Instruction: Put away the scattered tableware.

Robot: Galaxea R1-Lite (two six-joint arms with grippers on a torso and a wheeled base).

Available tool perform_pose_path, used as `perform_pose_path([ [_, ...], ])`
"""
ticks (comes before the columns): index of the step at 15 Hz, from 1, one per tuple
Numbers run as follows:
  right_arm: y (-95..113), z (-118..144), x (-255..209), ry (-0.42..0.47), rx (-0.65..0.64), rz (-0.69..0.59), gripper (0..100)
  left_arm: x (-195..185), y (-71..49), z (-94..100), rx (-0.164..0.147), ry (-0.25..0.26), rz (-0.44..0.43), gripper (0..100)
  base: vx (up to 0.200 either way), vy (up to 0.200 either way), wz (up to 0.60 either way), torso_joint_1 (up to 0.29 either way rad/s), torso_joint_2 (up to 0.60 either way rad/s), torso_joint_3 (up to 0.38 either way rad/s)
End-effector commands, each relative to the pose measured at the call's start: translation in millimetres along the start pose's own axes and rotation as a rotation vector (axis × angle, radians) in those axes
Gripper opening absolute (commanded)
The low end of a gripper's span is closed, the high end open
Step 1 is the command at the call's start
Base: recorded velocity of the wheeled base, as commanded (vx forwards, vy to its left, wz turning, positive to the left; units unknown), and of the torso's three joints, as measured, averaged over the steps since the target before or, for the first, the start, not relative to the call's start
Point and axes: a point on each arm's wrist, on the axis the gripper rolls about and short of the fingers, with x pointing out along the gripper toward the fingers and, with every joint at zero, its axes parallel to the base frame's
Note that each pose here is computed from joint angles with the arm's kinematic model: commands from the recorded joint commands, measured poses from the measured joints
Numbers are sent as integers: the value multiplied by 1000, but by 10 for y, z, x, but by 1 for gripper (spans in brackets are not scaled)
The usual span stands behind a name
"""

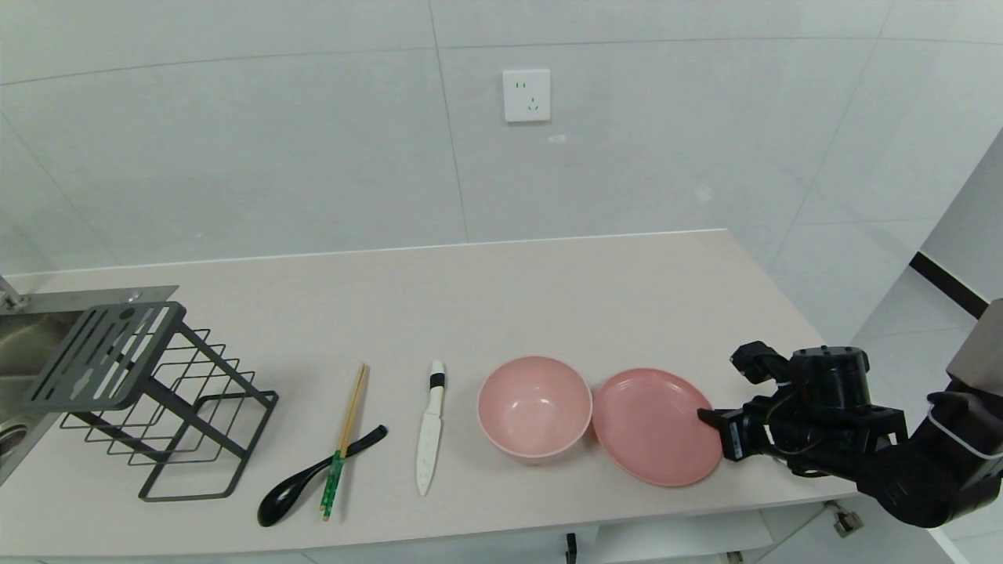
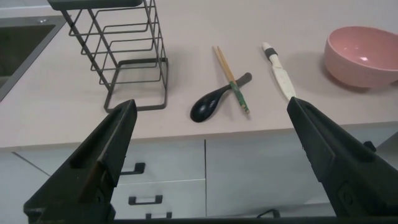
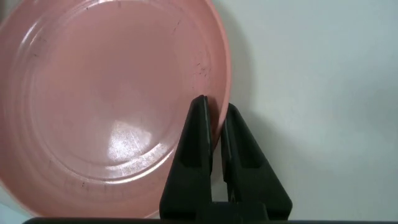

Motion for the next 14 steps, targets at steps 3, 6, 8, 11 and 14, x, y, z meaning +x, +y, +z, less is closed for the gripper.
perform_pose_path([
  [3, 9, 379, -587, -193, -20, -37, 0, 0, 0, 0, 4, -1, 0, 100, 0, 0, 0, 0, 0, 0],
  [6, 58, 381, -966, -249, -28, -51, 0, -3, -21, 9, 54, -15, -94, 100, 0, 0, 0, 0, 0, 0],
  [8, 33, 344, -1199, -295, -26, -84, 0, -11, -26, 121, 75, -126, -117, 100, 0, 0, 0, 0, 0, 0],
  [11, 6, 193, -1546, -368, -18, -143, 0, -37, -47, 239, 79, -224, -216, 100, 0, 0, 0, 0, 0, 0],
  [14, 64, 96, -1817, -435, -30, -164, 0, -65, -53, 495, 17, -242, -270, 100, 0, 0, 0, 0, 0, 0],
])
